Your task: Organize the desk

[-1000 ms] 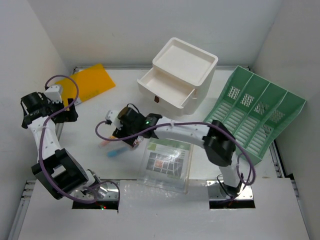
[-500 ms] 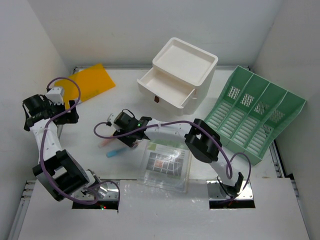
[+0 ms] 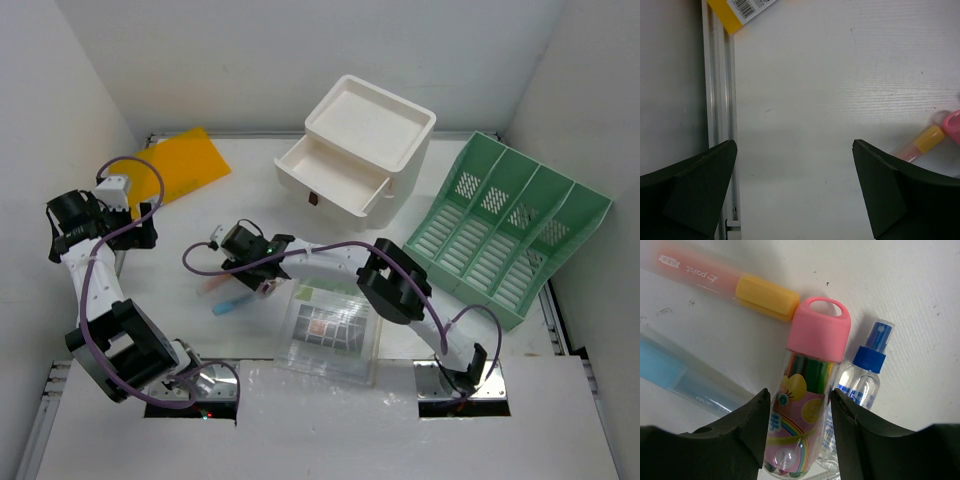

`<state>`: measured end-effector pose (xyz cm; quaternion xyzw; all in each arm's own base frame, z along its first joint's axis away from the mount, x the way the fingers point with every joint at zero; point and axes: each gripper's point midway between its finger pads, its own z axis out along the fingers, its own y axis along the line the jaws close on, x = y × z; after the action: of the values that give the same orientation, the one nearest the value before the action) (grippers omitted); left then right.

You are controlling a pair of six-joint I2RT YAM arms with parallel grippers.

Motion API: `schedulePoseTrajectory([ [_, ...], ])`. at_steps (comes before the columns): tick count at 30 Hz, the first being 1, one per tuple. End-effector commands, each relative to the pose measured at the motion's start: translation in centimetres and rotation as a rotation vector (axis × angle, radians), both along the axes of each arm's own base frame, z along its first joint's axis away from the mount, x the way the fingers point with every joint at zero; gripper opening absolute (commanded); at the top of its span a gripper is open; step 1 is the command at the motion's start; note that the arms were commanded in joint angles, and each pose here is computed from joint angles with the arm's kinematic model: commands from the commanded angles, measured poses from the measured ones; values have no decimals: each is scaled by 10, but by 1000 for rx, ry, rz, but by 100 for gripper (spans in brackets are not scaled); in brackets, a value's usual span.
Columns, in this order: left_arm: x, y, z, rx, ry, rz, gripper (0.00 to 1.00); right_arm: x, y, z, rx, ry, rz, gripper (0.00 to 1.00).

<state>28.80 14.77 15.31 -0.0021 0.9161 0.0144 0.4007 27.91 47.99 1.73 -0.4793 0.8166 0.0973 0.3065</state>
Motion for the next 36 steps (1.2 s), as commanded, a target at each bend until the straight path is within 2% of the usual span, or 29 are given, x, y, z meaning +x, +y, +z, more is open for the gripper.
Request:
schedulePoseTrajectory([
  [1, 5, 1, 11, 37, -58, -27, 100, 6, 3, -2, -2, -7, -24, 48],
  [19, 7, 0, 14, 35, -67, -40, 100, 0, -8, -24, -81, 41, -11, 52],
  [23, 6, 0, 13, 40, -65, -43, 100, 4, -5, -17, -57, 18, -25, 34],
  [24, 6, 0, 12, 40, -62, -43, 100, 4, -4, -13, -50, 11, -27, 27],
  [26, 5, 1, 11, 44, -59, -42, 100, 8, -2, -8, -36, -2, -31, 19],
  [27, 5, 2, 10, 46, -59, -42, 100, 9, 0, -2, -23, -9, -31, 11],
  [30, 6, -4, 5, 39, -61, -84, 100, 11, 13, 18, 36, -23, -2, 0],
  [33, 5, -12, -8, 12, -35, -140, 100, 16, 28, 65, 144, -82, 70, 0],
  [35, 3, -15, -15, 10, -22, -174, 100, 20, 37, 124, 252, -172, 156, 0],
  [36, 3, -16, -17, 7, -17, -182, 100, 11, 41, 139, 316, -147, 220, 0],
])
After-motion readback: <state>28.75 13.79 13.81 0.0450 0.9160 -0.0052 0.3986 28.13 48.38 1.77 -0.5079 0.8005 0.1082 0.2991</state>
